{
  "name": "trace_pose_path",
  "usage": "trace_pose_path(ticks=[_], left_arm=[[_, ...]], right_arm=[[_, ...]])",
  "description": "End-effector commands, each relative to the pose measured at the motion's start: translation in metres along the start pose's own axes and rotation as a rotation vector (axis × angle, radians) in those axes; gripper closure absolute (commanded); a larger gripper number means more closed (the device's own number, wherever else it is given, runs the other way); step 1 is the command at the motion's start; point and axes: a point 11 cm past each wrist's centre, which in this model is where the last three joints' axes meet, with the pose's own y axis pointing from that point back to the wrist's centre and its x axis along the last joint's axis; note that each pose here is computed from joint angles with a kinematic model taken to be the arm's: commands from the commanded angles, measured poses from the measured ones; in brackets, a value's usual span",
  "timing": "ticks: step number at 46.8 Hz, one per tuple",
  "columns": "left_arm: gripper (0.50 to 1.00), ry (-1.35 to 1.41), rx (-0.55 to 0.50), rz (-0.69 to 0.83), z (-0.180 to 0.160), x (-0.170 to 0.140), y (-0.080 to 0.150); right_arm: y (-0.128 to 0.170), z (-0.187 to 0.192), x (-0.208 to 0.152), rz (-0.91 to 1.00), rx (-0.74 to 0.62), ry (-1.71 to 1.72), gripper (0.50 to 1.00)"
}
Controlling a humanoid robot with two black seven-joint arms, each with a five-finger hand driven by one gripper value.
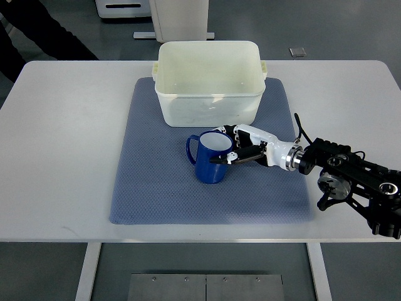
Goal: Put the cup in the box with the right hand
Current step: 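Close the right hand fingers around the blue mug, then lift the blue mug with the right hand above the tub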
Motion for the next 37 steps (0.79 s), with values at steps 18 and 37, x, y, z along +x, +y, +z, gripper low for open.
trace_pose_path(ticks=[18, 37], left_arm=[[0.500, 0.000, -0.001, 0.000, 0.000, 0.000, 0.000], [0.500, 0.000, 0.001, 0.000, 0.000, 0.000, 0.000]], right_arm=[[0.001, -0.002, 0.002, 0.003, 0.003, 0.001, 1.000], [0.010, -0.018, 0.017, 0.030, 0.036, 0.016, 1.000]])
